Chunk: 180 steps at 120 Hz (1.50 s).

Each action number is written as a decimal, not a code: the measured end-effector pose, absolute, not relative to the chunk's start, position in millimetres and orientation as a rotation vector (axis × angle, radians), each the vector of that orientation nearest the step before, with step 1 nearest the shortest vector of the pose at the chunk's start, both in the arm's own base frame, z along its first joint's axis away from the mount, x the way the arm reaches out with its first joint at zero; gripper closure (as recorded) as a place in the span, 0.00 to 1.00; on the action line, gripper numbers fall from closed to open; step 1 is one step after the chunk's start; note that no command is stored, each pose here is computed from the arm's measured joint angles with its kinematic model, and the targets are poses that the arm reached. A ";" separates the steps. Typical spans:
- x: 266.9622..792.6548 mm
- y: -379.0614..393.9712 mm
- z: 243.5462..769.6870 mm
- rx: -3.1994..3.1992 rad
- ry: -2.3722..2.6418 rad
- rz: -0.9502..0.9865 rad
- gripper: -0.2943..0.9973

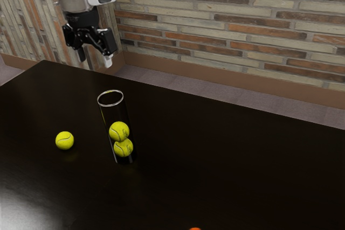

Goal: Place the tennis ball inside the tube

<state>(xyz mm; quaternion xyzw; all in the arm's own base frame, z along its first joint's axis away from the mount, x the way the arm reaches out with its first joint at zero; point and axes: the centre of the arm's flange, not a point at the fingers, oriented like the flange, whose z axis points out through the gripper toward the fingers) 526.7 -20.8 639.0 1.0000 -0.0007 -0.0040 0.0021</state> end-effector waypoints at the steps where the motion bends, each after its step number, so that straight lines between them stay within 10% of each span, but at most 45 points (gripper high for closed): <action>1: 526.8 -21.0 639.1 3.137 -0.001 -0.011 0.23; 39: 489.9 -20.2 637.4 3.146 0.033 0.026 0.23; 180: 486.1 190.2 362.1 3.184 0.039 0.017 0.23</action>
